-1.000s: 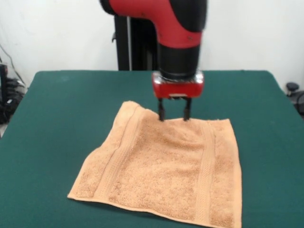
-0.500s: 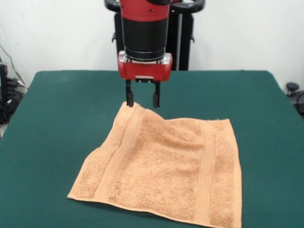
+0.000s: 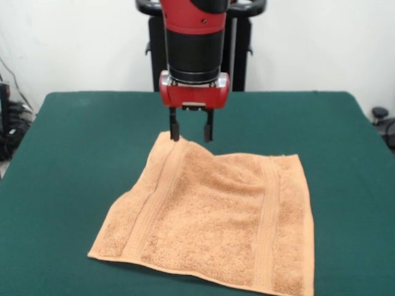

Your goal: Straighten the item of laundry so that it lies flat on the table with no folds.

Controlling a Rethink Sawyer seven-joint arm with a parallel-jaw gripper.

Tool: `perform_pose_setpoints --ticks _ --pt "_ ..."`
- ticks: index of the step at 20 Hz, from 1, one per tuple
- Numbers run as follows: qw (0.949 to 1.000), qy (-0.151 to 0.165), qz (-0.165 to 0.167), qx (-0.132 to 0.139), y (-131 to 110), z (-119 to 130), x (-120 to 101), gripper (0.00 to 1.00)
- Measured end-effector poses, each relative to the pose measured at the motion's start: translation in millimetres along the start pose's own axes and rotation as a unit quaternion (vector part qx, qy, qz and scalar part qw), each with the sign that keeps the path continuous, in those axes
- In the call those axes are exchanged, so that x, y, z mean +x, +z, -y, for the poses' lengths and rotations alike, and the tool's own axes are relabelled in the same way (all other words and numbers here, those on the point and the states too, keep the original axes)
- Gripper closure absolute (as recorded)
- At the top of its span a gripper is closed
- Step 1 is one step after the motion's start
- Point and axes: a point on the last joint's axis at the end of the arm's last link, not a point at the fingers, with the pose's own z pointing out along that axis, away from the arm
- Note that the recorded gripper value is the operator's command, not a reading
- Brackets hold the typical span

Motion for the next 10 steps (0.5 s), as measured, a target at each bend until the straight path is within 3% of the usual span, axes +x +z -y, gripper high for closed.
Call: perform_pose_setpoints --ticks 10 --pt "0.9998 -0.003 -0.018 -0.003 18.4 -5.9 11.0 0.00"
